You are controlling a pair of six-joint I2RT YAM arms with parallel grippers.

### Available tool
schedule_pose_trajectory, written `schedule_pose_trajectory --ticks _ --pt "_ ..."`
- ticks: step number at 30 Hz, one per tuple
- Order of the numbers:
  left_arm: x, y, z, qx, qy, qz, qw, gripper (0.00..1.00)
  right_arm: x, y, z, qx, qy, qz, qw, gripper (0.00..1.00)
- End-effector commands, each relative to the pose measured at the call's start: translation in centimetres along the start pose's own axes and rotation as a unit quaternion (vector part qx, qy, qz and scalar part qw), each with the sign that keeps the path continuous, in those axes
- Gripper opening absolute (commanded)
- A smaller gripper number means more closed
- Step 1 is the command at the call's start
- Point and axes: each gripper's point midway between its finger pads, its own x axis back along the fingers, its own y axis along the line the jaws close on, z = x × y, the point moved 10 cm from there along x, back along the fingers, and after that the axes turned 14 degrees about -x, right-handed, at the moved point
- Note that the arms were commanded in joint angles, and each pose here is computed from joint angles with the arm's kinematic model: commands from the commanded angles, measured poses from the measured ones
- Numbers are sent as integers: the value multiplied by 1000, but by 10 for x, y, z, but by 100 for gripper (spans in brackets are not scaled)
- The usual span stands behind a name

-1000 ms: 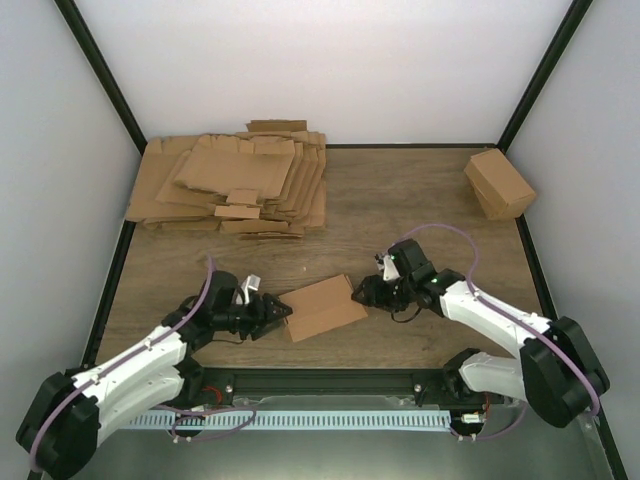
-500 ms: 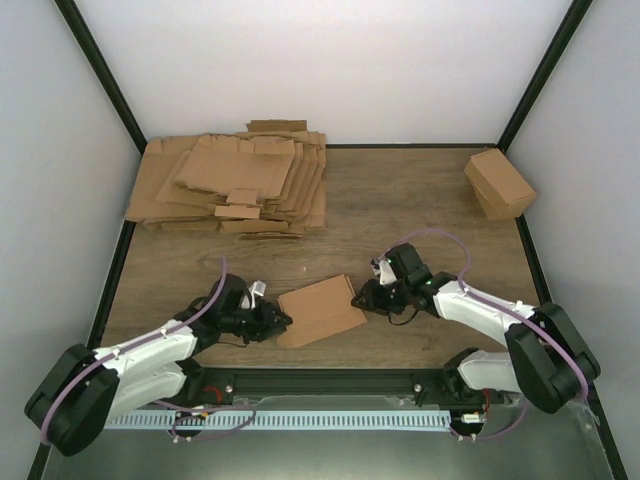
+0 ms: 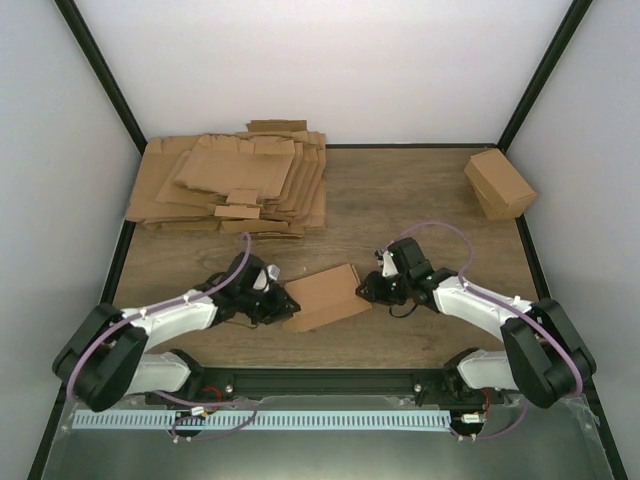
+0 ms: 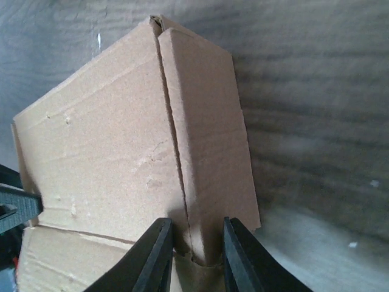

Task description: Fold the paper box

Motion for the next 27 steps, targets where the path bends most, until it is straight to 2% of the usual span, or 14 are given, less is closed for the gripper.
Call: schedule_pose_trajectory --ticks 1,3,7,10,13,17,19,23,27 --pt "-8 -7 -33 -83 -39 -67 994 30 -9 9 -8 30 -1 18 999 24" --pt "-11 -8 -47 -96 -44 -75 992 35 -9 13 -18 35 -30 40 998 25" --pt "-13 -13 -67 -107 -49 -91 989 47 -6 22 -31 51 -64 71 994 33" --pt "0 -23 -72 -144 -64 -118 980 56 6 28 -33 71 -83 81 991 41" --pt "17 -27 -65 -167 -77 -144 972 66 19 29 -28 95 -94 84 987 52" --pt "33 -28 -43 -196 -70 -161 965 73 31 31 -20 116 -88 78 986 59" --pt "36 -29 -30 -209 -66 -164 962 73 33 34 -17 123 -82 64 987 61" --pt "33 -37 -5 -231 -66 -149 959 58 32 49 -17 147 -73 41 986 63" --pt "31 -49 9 -279 -88 -160 943 55 25 73 -10 194 -52 19 980 67"
